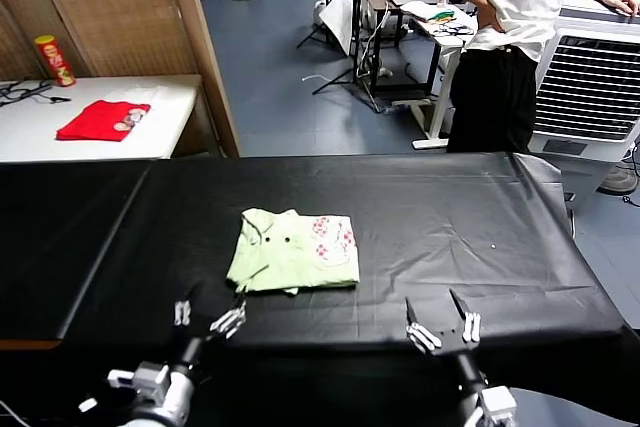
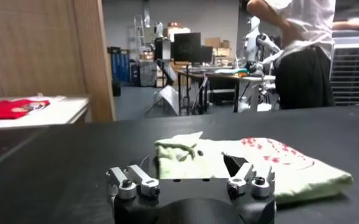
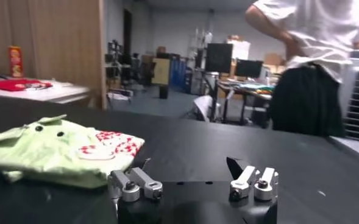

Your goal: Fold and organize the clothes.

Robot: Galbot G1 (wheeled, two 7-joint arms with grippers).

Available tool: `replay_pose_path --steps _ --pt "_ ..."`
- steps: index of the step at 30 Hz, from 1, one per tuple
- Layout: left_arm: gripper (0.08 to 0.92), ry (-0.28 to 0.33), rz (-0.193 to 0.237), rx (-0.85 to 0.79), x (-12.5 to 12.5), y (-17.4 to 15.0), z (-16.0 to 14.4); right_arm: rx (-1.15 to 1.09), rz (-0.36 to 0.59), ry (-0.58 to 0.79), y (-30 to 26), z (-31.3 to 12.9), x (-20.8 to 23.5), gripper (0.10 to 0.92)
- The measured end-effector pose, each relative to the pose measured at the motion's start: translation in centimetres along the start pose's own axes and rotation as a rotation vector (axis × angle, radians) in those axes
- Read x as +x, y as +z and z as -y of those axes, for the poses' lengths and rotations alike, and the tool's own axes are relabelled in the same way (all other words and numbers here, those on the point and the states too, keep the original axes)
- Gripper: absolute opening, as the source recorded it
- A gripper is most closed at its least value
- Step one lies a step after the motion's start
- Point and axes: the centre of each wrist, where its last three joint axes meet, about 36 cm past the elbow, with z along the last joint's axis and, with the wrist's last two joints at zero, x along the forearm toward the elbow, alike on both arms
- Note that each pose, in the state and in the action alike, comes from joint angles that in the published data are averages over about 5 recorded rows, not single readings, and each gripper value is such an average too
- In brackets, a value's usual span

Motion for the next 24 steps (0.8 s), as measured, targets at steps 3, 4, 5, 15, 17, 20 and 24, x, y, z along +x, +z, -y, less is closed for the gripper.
replay_pose_path --steps 3,4,5,15,17,20,24 --pt "0.798 -0.013 -0.027 0.009 1.5 0.2 -0.3 -0.006 -0.025 0.024 -0.5 -0.3 1.8 0.798" --pt "0.798 -0.02 -0.037 0.012 2.0 0.3 -0.4 -0.008 -0.035 0.03 -0.7 -0.4 2.3 0.798" --pt "0.798 -0.027 -0.048 0.015 2.5 0.4 -0.4 -0.011 -0.047 0.034 -0.9 -0.5 2.8 0.798" --pt "0.798 -0.075 -0.143 0.036 6.5 0.4 -0.9 -0.033 -0.178 0.046 -1.8 -1.5 5.8 0.798" --pt "0.798 -0.08 -0.153 0.039 6.9 0.4 -1.0 -0.034 -0.182 0.046 -1.9 -1.6 5.9 0.798" --pt "0.798 -0.084 -0.163 0.043 7.2 0.5 -1.0 -0.035 -0.185 0.045 -1.9 -1.6 6.0 0.798" --pt "0.798 -0.086 -0.169 0.044 7.4 0.6 -1.0 -0.036 -0.186 0.044 -2.0 -1.6 6.1 0.798"
